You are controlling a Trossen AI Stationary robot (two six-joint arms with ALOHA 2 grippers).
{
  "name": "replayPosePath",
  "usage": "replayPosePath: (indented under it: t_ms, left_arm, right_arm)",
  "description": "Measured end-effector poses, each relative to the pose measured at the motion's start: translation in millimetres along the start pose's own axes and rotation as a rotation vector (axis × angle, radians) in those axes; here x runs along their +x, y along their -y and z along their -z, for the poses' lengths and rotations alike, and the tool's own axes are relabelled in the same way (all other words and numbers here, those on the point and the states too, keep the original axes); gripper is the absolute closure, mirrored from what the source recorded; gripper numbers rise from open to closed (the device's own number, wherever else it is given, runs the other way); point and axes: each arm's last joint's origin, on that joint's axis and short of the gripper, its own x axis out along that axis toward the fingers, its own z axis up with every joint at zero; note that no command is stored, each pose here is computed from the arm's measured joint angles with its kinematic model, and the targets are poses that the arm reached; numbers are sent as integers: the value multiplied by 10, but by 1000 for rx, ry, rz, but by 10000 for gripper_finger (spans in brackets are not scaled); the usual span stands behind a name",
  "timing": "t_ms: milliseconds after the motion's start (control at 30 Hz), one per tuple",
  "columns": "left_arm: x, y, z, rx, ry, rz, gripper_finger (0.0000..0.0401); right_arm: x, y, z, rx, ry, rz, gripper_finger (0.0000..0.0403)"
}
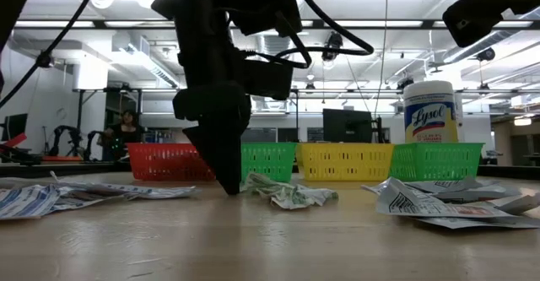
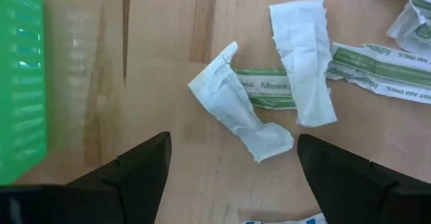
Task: Pick & Place First Aid Supplies
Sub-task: Put the green bandage into the right green basket
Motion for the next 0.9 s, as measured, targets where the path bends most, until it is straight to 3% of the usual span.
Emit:
replayPosePath:
  t_ms: [467, 900]
  left_arm:
    - [-1, 75, 18, 63, 12, -7, 83]
    - [31, 83, 39, 88, 11, 10, 130]
  right_arm:
    - [0, 0, 0, 2, 0, 0, 296]
    - [0, 0, 0, 3, 0, 0, 299]
